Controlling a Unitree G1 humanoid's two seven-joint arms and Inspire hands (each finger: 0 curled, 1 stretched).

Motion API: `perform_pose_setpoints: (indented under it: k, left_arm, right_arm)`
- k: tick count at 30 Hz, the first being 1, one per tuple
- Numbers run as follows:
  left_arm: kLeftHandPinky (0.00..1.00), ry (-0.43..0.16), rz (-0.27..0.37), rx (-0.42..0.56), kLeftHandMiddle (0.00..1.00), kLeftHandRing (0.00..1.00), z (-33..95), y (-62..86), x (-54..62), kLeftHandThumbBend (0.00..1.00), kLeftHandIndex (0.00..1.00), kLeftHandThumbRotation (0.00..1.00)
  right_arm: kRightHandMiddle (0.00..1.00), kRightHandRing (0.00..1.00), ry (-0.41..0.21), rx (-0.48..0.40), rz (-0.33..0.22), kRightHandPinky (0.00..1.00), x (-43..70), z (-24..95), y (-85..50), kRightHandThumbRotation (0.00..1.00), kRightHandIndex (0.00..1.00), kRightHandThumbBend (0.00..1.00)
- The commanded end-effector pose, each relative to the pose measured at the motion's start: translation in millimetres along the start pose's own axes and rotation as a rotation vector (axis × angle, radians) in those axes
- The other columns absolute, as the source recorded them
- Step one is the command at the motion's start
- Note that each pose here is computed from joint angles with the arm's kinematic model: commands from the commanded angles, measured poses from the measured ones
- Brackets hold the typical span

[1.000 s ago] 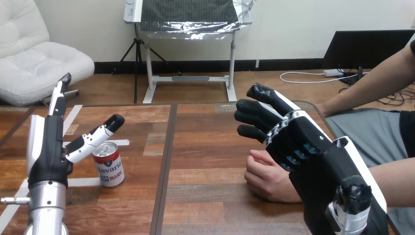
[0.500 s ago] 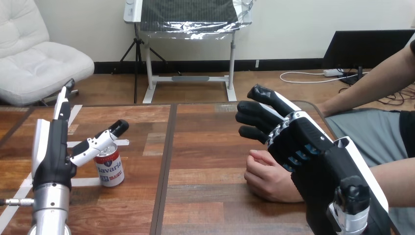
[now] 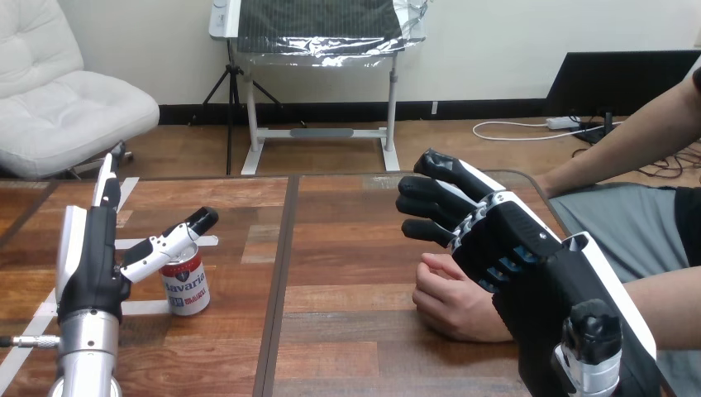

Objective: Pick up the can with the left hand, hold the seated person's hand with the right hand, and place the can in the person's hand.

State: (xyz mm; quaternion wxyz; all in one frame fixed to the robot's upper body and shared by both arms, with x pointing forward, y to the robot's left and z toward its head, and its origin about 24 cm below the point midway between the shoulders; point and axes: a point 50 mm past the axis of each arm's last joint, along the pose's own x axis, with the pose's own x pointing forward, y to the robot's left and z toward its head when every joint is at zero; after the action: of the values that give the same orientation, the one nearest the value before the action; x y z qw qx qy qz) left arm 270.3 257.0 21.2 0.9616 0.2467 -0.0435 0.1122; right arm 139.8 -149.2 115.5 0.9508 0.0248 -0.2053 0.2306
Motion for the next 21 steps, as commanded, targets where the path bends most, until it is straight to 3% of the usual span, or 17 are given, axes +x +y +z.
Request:
perform_pose_setpoints:
  k: [1, 10, 21]
  left_arm:
    - [0.98, -0.071, 0.008, 0.014, 1.0, 1.0, 20.7, 4.7, 22.2, 1.0, 0.99, 0.5]
    - [0.95, -0.039, -0.009, 0.074, 0.99, 0.98, 14.2, 0.3, 25.8, 1.0, 0.98, 0.51]
    - [0.88, 0.041, -0.072, 0.145, 0.99, 0.96, 2.7, -7.1, 29.8, 1.0, 0.97, 0.51]
  right_arm:
    - [0.85, 0.85, -0.069, -0.026, 0.011, 0.82, 7.7, 11.0, -1.2, 0.93, 0.87, 1.0]
    - [0.85, 0.85, -0.069, -0.029, 0.014, 0.82, 8.3, 11.5, -2.0, 0.94, 0.87, 1.0]
    - [0.85, 0.85, -0.071, -0.033, 0.023, 0.82, 8.9, 11.6, -2.1, 0.95, 0.87, 1.0]
